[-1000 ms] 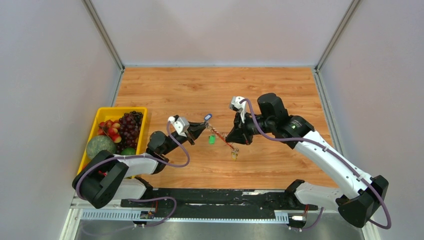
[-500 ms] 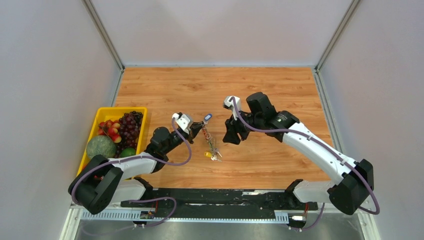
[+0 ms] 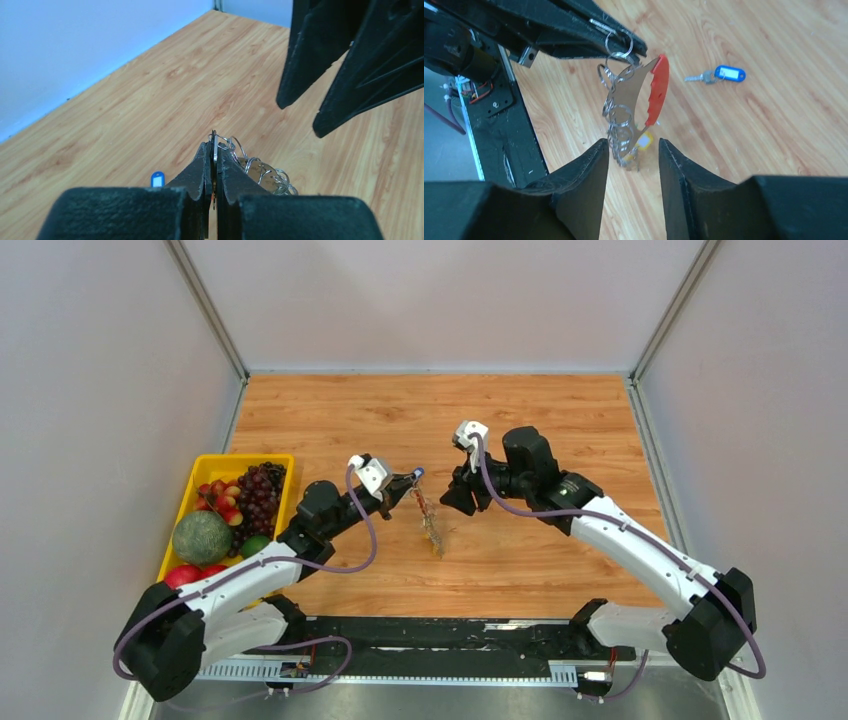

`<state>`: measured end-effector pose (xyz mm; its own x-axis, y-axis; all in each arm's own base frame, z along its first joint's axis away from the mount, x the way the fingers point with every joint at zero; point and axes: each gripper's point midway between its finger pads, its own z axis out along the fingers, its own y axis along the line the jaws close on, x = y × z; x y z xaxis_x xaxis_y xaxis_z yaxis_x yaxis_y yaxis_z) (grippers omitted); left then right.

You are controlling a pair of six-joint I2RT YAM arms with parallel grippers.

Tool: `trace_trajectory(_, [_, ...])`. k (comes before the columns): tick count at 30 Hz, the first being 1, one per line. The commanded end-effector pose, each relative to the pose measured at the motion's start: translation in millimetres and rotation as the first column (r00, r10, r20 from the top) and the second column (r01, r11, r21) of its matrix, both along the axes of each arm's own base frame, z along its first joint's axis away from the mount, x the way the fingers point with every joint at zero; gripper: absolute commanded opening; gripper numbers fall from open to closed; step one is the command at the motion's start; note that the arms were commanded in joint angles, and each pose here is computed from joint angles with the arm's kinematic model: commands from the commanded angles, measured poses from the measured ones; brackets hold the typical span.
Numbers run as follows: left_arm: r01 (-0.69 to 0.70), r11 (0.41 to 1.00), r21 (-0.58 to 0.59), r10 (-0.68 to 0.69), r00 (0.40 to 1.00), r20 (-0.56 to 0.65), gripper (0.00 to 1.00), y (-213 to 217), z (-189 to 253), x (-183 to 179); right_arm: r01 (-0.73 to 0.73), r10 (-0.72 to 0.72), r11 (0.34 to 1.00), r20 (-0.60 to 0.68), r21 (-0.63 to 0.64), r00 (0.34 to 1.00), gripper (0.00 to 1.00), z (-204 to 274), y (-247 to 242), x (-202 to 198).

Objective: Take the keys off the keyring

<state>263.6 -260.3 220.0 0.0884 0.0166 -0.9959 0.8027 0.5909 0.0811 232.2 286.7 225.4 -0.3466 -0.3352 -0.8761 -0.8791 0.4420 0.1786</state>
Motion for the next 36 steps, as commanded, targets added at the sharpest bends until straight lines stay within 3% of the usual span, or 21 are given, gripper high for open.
trace_trajectory(1, [0.038, 0.999, 0.026, -0.039, 0.999, 0.037, 0.0, -7, 22, -10, -0.026, -0.003, 0.98, 0.149, 0.196, 0.989, 0.44, 44, 14, 4])
trace_trajectory(7, [0.051, 0.998, 0.037, -0.051, 0.999, 0.008, 0.0, -16, 29, -16, -0.092, 0.034, 0.948, 0.19, 0.306, 0.981, 0.43, 58, 18, -11])
trace_trajectory(11, [-0.017, 0.997, 0.072, 0.023, 0.996, -0.088, 0.0, -15, 36, -10, -0.061, -0.002, 0.949, 0.2, 0.308, 0.98, 0.43, 57, 14, -7])
trace_trajectory(16, [-0.124, 0.964, 0.236, 0.199, 0.923, -0.328, 0.0, -1, 32, -1, -0.002, -0.063, 0.953, 0.205, 0.304, 0.977, 0.43, 56, 8, 1])
trace_trajectory(20, [-0.165, 0.91, 0.38, 0.325, 0.853, -0.408, 0.0, 14, 30, 1, 0.016, -0.082, 0.953, 0.205, 0.301, 0.975, 0.42, 55, 6, 4])
trace_trajectory(25, [-0.106, 0.832, 0.544, 0.417, 0.766, -0.489, 0.0, 27, 14, -8, 0.033, -0.099, 0.954, 0.209, 0.298, 0.973, 0.42, 53, 4, 6])
trace_trajectory(29, [-0.053, 0.827, 0.559, 0.404, 0.747, -0.527, 0.0, 24, 17, -16, 0.031, -0.095, 0.955, 0.208, 0.293, 0.973, 0.43, 51, 4, 5])
trace_trajectory(36, [0.07, 0.885, 0.46, 0.254, 0.756, -0.604, 0.0, 5, 44, -37, 0.007, -0.074, 0.955, 0.216, 0.296, 0.974, 0.42, 52, 5, 1])
